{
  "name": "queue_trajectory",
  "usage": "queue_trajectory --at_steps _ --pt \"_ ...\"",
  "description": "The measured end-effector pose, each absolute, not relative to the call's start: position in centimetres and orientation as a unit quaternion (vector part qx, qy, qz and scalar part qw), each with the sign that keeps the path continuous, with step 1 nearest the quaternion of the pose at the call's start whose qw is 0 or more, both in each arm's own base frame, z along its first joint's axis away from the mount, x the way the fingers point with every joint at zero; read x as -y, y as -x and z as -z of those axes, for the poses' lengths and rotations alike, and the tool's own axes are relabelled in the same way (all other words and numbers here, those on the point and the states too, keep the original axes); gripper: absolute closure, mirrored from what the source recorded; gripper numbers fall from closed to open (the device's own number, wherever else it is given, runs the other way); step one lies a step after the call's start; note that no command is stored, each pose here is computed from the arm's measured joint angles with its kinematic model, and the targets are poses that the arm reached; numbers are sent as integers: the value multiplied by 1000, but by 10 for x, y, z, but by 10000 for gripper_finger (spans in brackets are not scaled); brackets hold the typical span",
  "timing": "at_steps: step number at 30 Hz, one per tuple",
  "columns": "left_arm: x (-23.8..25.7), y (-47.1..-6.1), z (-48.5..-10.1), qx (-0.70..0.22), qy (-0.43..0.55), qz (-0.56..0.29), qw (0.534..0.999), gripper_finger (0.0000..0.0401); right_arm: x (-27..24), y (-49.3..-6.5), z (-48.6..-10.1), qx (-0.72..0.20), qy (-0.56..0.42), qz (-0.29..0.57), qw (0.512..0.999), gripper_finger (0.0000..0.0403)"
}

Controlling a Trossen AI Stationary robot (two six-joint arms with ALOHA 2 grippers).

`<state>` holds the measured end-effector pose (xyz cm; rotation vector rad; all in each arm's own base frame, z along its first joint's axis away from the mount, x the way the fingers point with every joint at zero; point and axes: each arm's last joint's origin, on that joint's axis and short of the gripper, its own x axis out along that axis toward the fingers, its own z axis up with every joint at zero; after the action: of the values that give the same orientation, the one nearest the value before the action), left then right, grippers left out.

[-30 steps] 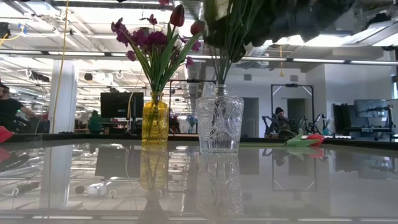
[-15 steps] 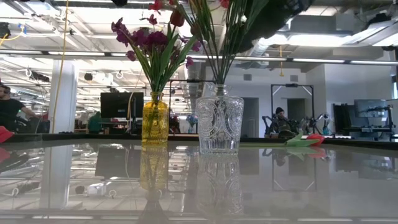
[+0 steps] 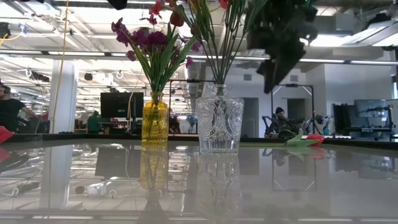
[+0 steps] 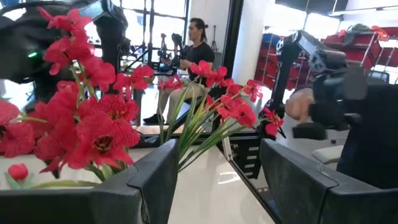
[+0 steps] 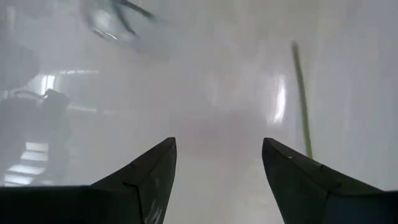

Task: Sort flowers into vase by color
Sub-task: Put the top pink flower into the transparent vase

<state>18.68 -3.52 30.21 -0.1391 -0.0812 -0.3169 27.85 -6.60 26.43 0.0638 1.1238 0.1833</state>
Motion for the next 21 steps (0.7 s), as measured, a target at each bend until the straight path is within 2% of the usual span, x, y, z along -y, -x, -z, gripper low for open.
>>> queue_trajectory --at_steps 4,8,14,18,21 --pt "35 -187 -301 33 71 157 984 186 88 -266 -246 -550 -86 -37 830 138" --pt "35 -187 -298 15 83 156 984 186 107 -253 -225 -558 -189 45 807 138" --pt "35 -187 -295 2 71 155 985 186 126 -244 -205 -508 -338 173 773 138" --pt "35 -187 -294 2 60 155 986 186 135 -244 -199 -462 -381 221 770 138" --pt "35 -187 -294 -2 58 155 986 186 140 -240 -199 -448 -419 273 741 138"
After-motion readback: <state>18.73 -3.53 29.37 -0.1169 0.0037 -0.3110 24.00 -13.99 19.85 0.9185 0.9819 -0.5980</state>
